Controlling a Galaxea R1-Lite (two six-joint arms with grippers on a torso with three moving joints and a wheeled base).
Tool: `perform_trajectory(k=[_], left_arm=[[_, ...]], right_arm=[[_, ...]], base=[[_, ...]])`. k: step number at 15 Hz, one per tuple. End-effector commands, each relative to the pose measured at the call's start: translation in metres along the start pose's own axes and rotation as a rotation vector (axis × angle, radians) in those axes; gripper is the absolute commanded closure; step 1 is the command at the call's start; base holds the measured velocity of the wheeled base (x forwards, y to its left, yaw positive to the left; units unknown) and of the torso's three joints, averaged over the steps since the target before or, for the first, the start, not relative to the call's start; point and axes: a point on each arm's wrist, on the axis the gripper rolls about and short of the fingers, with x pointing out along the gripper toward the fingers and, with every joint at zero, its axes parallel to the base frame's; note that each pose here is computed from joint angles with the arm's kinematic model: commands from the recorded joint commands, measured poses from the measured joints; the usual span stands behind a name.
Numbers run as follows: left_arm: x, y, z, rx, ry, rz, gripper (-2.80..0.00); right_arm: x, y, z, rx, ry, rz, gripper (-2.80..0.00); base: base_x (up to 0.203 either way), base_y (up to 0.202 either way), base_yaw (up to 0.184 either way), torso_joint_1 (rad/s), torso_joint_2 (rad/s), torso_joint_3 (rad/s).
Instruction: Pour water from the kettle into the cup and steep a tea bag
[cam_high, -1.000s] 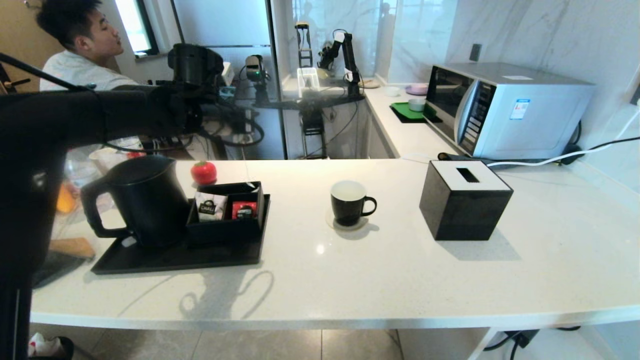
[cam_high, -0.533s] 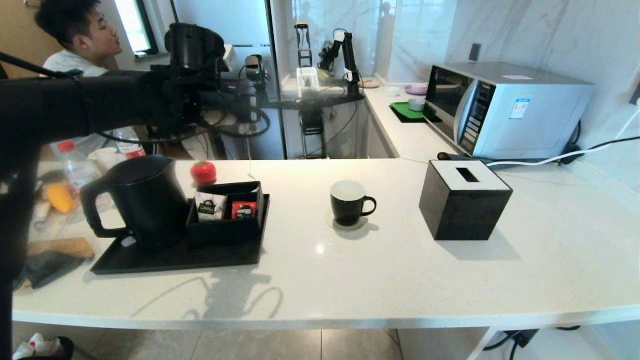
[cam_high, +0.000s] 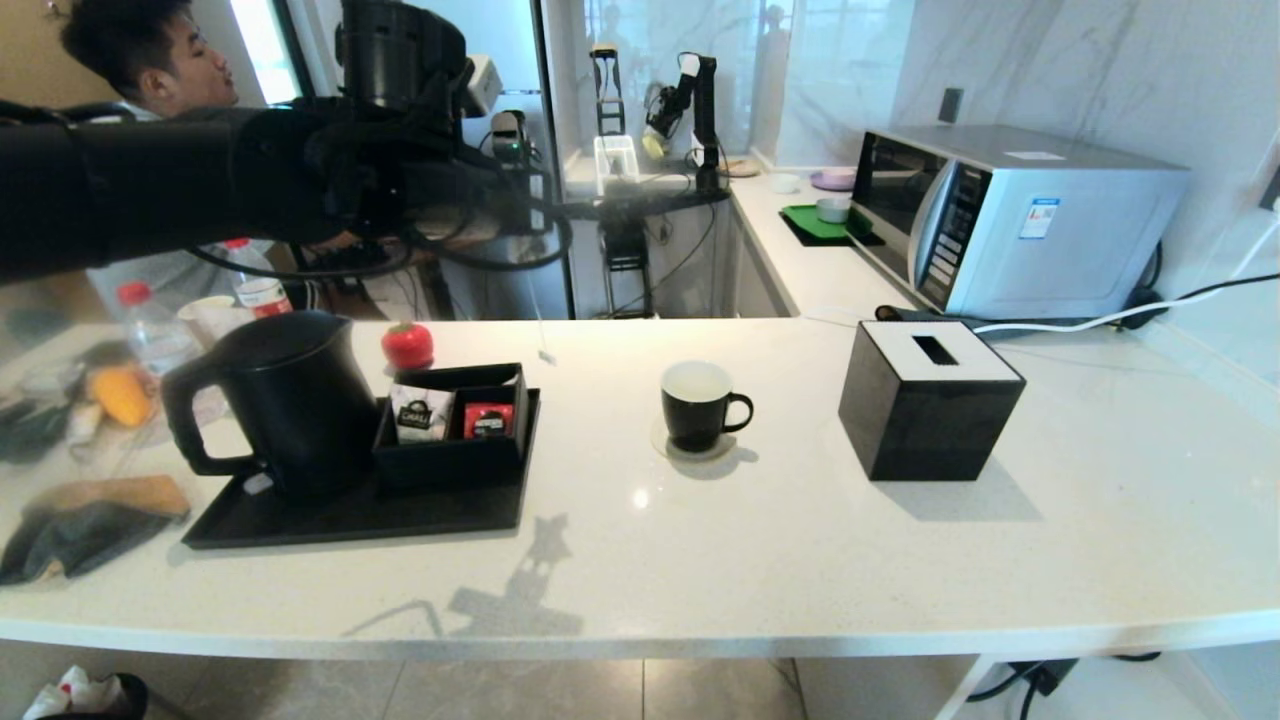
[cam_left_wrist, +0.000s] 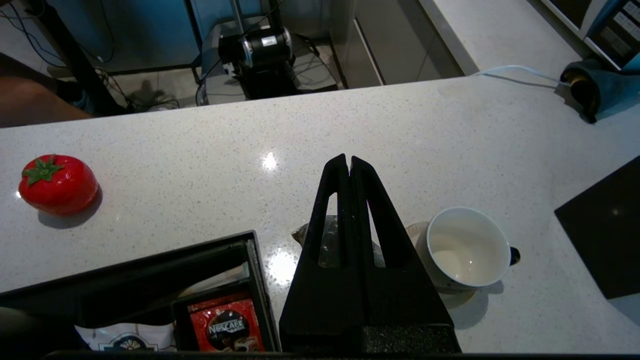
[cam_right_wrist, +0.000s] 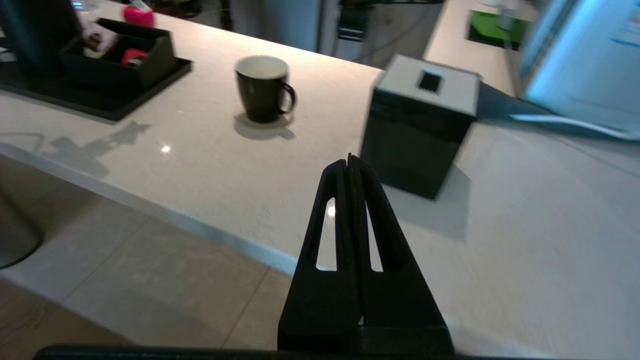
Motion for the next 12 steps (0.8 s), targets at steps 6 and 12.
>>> perform_trajectory(k=[6, 12], left_arm=[[-0.046, -0.024, -0.002, 0.018, -0.039, -0.08, 0.0], [-0.065, -0.041, 0.001, 0.026, -0.065, -0.133, 0.0]], right_arm=[[0.225, -0.001, 0.004, 0.027, 0.071, 0.408, 0.0], [0.311, 0.074, 0.001, 0.046, -0.032, 0.646, -2.8]], base=[[0.0, 0.0, 0.0, 0.0, 0.0, 0.0], [0.0, 0.0, 0.0, 0.0, 0.0, 0.0]])
